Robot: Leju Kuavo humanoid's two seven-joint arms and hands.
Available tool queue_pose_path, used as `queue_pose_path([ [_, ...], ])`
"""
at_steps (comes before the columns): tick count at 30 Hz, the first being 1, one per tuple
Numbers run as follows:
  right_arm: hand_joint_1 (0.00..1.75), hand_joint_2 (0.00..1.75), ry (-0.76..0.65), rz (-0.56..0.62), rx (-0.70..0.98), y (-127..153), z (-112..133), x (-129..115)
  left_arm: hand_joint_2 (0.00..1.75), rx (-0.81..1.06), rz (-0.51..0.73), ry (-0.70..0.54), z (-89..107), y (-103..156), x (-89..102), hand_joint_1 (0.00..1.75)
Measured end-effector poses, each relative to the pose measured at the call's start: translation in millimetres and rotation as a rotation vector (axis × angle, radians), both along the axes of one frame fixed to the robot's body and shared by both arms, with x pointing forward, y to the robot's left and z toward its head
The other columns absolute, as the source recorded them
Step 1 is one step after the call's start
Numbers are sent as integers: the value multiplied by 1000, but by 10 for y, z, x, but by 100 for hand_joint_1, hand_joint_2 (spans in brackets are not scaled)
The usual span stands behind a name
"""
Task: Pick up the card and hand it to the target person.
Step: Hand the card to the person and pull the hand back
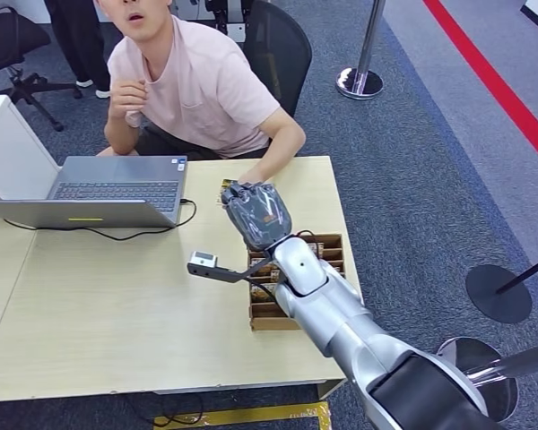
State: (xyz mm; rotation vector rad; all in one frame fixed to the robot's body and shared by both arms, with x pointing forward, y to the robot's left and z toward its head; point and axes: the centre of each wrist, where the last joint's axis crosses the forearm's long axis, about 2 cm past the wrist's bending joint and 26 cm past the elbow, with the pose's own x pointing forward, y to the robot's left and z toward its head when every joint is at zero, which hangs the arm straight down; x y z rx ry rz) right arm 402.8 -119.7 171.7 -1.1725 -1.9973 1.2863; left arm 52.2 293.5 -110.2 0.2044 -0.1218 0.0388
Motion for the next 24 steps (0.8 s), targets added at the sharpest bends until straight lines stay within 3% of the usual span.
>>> queue_pose_path([
  [1,0,175,2,-2,0,-4,-1,4,175,2,8,-1,0,0,1,0],
  [5,0,175,10,-15,19,-41,-4,16,0,1,25,-3,1,0,3,0],
  [14,0,175,-2,-53,115,-178,97,89,0,1,34,1,0,7,-4,0],
  [24,0,175,16,-213,319,-766,300,385,0,17,62,6,-1,79,-15,0],
])
